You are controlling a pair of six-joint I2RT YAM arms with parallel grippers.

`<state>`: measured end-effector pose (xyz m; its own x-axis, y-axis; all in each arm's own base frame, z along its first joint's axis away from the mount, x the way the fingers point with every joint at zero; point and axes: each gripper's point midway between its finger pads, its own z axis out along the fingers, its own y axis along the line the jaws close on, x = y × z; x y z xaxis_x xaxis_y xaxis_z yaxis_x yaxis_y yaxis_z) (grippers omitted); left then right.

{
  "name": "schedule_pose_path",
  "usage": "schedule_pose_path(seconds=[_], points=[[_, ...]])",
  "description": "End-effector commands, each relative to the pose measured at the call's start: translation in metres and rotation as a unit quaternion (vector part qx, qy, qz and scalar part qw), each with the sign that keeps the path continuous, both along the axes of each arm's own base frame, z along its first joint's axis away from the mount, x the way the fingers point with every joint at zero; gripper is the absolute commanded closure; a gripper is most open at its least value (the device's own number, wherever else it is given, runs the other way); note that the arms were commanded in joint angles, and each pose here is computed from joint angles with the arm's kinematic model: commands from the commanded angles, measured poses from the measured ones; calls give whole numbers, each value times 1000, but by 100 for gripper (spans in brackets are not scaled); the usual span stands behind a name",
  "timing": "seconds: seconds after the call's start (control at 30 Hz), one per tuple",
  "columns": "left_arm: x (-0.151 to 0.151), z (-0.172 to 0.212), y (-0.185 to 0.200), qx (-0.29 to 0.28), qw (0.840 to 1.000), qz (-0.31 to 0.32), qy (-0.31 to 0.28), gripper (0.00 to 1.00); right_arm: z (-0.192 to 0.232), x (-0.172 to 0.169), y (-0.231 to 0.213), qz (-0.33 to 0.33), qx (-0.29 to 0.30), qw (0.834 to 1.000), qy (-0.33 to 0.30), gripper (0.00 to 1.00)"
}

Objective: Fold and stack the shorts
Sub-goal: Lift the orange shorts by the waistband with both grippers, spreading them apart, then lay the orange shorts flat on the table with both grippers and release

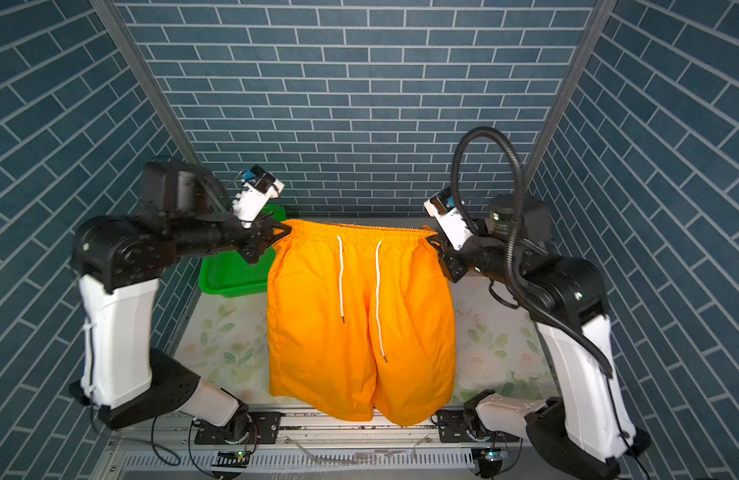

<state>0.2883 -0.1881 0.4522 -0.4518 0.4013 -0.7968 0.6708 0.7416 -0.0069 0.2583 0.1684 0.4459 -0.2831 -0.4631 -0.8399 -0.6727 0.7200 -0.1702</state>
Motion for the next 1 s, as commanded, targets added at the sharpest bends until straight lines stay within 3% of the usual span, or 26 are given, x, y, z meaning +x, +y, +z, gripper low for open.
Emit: schedule_pose_path(seconds=[0.0, 0.23, 0.43, 0.6, 0.63, 0.67, 0.73, 0.77, 0.8, 0.83, 0.97], points=[[73, -72, 26, 91, 989, 91, 70, 100, -50, 68, -18, -76, -60, 995, 37, 100], [181, -177, 38, 153, 970, 151, 116, 100, -149, 194, -20, -114, -24, 989, 95, 100], [246, -232, 47, 160, 962, 199, 95, 100, -223, 270, -1, -118, -7, 987, 113, 100], [280, -261, 48, 159, 959, 219, 86, 100, -272, 317, 19, -111, 9, 983, 146, 100], [284, -266, 48, 159, 959, 220, 87, 87, -277, 324, 23, -110, 14, 982, 151, 100], [287, -268, 49, 161, 958, 220, 86, 64, -279, 329, 26, -108, 18, 982, 153, 99], [290, -268, 47, 154, 960, 216, 87, 3, -275, 336, 39, -87, 43, 983, 158, 71], [290, -262, 47, 148, 961, 219, 84, 0, -271, 338, 44, -81, 54, 983, 158, 60], [290, -253, 47, 138, 960, 228, 80, 0, -261, 341, 51, -75, 76, 982, 156, 41], [287, -243, 43, 121, 964, 225, 80, 0, -250, 343, 55, -74, 95, 981, 154, 29], [255, -209, 30, 62, 967, 222, 112, 0, -205, 334, 65, -73, 147, 974, 154, 21]])
